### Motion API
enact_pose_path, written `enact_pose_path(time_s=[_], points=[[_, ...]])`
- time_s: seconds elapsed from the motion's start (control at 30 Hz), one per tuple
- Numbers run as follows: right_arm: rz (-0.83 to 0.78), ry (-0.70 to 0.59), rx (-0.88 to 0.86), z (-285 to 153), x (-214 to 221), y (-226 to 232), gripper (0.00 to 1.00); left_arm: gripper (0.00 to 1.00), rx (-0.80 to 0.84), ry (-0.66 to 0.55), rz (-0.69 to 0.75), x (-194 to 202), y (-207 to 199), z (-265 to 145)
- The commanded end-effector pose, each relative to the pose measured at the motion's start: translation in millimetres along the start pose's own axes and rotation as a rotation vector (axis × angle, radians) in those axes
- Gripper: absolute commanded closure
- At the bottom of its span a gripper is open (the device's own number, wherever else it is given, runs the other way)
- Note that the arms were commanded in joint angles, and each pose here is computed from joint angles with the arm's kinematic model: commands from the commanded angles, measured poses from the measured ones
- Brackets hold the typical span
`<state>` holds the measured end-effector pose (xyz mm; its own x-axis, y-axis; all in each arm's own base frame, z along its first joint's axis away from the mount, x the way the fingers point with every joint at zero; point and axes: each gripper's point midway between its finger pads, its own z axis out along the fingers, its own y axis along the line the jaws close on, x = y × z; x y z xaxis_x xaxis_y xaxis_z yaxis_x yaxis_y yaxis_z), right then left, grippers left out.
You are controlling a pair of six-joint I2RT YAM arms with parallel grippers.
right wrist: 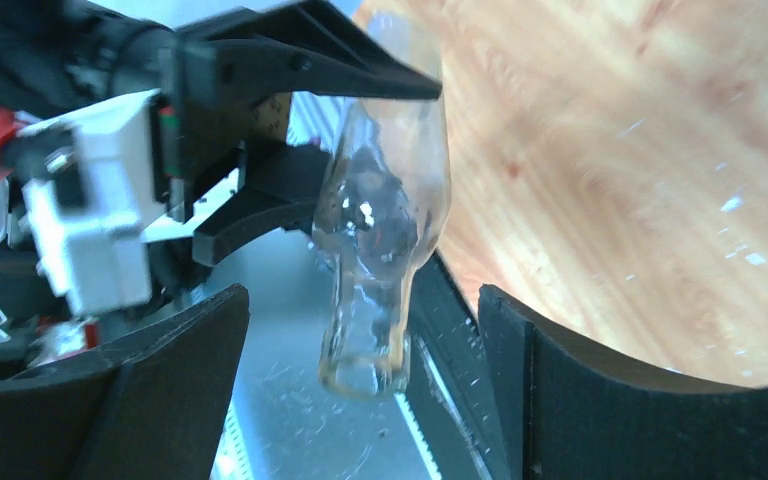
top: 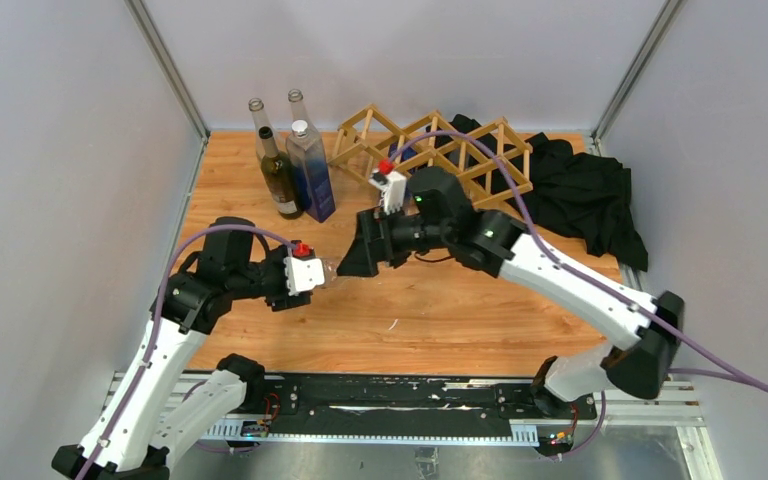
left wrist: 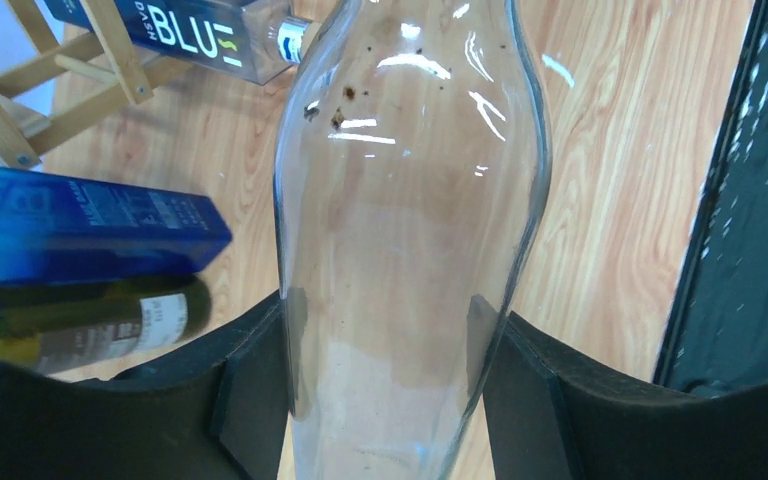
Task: Take the wine bottle off the wine rack
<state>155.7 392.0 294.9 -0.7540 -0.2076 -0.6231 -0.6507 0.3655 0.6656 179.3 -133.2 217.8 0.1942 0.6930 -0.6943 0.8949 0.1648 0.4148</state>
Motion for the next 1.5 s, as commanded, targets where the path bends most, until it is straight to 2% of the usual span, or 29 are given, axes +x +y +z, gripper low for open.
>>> enact_pose_path(time_s=[0.0, 0.23, 0.43, 0.77, 0.87, 0.93, 0.97, 1.03, 1.1, 1.13, 1.17, 1.23, 1.27, 1.37, 1.47], points=[[-0.139, -0.159, 0.049, -37.9, -23.7, 2.7, 0.11, 1.0, -0.065, -0.147, -0.176, -39.2, 17.1, -5.1], [-0.263, -0.299, 0.0, -63.1, -37.9, 20.2, 0.09, 1.0, -0.012, -0.32, -0.385, -89.8, 25.0, -14.0], [-0.314, -0.366, -0.047, -67.4, -56.8, 37.0, 0.09, 1.0, 0.076, -0.439, -0.475, -125.1, 20.9, -27.1], [-0.36, -0.36, -0.174, -45.5, -63.5, 64.1, 0.1, 1.0, 0.196, -0.463, -0.525, -135.4, 1.7, -33.4], [-0.376, -0.361, -0.198, -40.7, -65.3, 70.6, 0.14, 1.0, 0.227, -0.469, -0.533, -139.0, -1.2, -35.2], [-0.381, -0.357, -0.213, -36.7, -64.8, 73.5, 0.22, 1.0, 0.245, -0.473, -0.541, -141.6, -2.3, -36.3], [-0.383, -0.354, -0.215, -36.0, -64.1, 74.0, 0.31, 1.0, 0.253, -0.476, -0.542, -143.1, -2.7, -37.2], [-0.382, -0.348, -0.206, -32.9, -63.6, 71.1, 0.55, 1.0, 0.257, -0.479, -0.543, -145.2, -2.5, -38.9], [-0.38, -0.351, -0.187, -32.9, -65.9, 69.1, 0.85, 0.98, 0.248, -0.473, -0.54, -144.6, -1.2, -39.2], [-0.369, -0.333, -0.161, -32.0, -63.6, 63.6, 0.98, 0.88, 0.24, -0.465, -0.541, -143.1, -0.5, -38.7], [-0.372, -0.327, -0.138, -33.2, -63.9, 61.1, 1.0, 0.66, 0.222, -0.449, -0.549, -140.2, 1.8, -37.4], [-0.387, -0.334, -0.087, -36.2, -67.3, 54.5, 1.0, 0.07, 0.157, -0.38, -0.598, -127.5, 10.8, -32.3], [-0.399, -0.336, -0.063, -38.3, -68.7, 51.7, 1.0, 0.01, 0.144, -0.351, -0.615, -121.8, 14.0, -28.7], [-0.434, -0.361, 0.063, -44.9, -78.8, 33.3, 1.0, 0.0, 0.084, -0.234, -0.706, -96.1, 33.1, -20.8], [-0.475, -0.363, 0.151, -46.7, -84.7, 18.9, 1.0, 0.0, -0.024, -0.178, -0.786, -69.0, 63.8, -26.3]])
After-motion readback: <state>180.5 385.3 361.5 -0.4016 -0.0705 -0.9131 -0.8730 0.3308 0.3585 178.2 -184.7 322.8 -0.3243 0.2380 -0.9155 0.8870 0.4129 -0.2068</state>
